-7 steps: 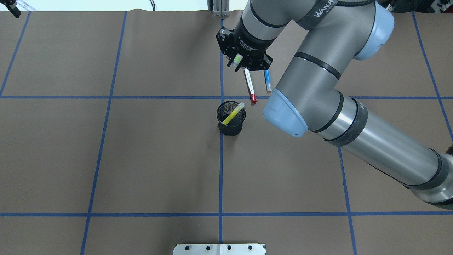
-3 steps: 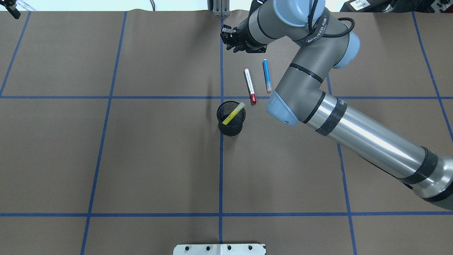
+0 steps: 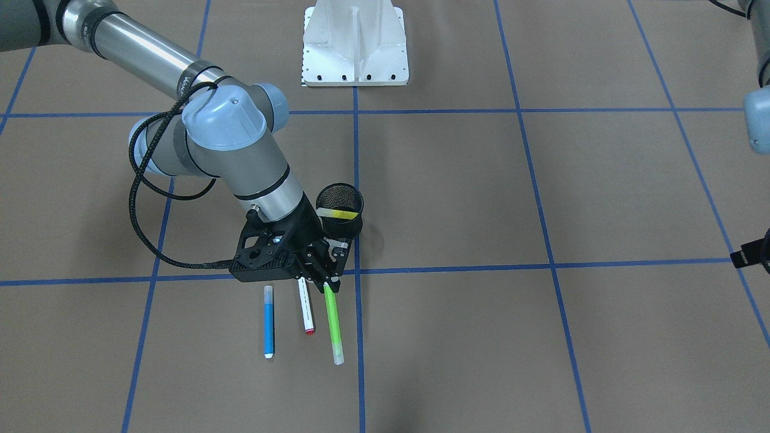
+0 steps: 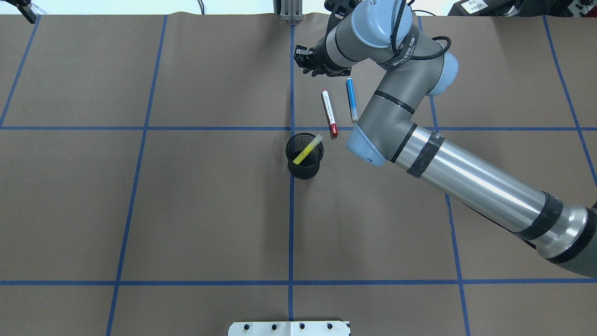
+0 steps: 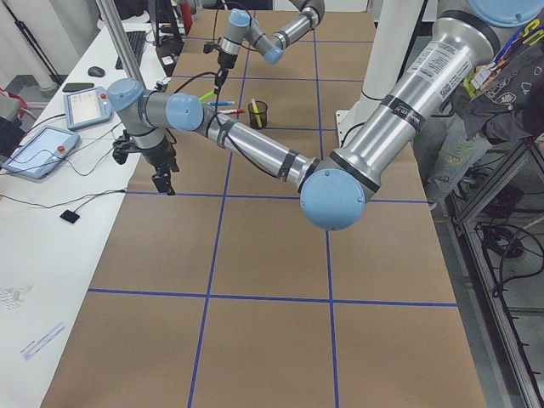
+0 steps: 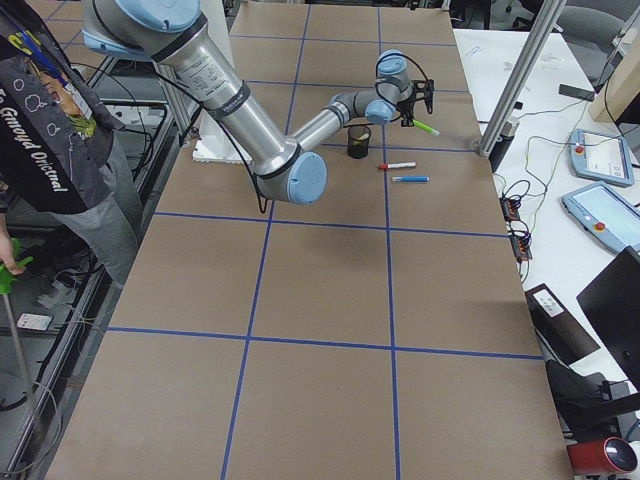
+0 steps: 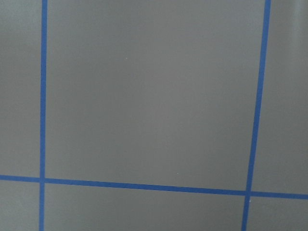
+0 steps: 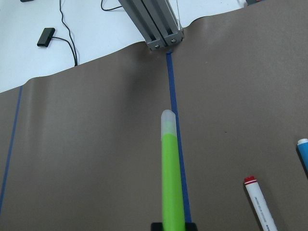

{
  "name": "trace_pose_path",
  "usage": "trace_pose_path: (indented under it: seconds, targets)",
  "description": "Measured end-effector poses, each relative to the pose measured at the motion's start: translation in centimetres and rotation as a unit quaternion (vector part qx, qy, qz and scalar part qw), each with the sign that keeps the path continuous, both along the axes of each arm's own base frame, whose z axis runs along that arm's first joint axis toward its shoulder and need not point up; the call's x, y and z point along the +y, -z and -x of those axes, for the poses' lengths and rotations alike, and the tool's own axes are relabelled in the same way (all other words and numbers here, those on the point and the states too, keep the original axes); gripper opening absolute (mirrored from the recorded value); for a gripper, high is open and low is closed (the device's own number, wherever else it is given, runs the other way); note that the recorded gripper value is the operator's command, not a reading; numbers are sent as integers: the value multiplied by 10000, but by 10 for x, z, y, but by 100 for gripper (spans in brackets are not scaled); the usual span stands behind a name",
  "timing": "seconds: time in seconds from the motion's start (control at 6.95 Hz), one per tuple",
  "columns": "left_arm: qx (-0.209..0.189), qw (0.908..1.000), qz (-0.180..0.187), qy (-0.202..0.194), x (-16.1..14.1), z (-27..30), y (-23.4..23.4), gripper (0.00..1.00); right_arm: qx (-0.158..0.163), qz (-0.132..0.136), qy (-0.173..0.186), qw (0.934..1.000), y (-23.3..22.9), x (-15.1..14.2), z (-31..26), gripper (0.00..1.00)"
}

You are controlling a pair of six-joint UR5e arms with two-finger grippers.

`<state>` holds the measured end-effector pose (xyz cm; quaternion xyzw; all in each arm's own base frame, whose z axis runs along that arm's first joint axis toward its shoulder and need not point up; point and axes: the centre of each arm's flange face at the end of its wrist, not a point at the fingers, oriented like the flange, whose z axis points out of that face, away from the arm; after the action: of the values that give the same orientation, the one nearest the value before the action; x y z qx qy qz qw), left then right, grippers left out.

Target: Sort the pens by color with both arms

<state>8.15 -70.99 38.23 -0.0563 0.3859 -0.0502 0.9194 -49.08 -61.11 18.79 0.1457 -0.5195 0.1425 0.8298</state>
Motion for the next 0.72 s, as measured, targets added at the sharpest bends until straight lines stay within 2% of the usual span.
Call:
trace_pose_path:
  seconds: [0.14, 0.29, 0.43, 0.58, 0.72]
  targets:
    - [8, 9995, 226, 225, 2, -19, 15, 96, 17, 39, 2, 10000, -4, 2, 4, 24]
    - [20, 9978, 473, 453, 8, -43, 31, 96, 5, 84, -10, 10000, -5, 4, 6, 34]
    - [62, 9944, 754, 737, 18, -77, 51, 96, -11, 155, -35, 9999, -7, 5, 7, 88]
    - [139, 9896, 1010, 1012, 31, -110, 72, 96, -14, 234, -66, 9997, -11, 5, 7, 99]
    - [233, 9836, 1267, 1263, 45, -139, 91, 96, -39, 345, -115, 9993, -16, 4, 4, 100]
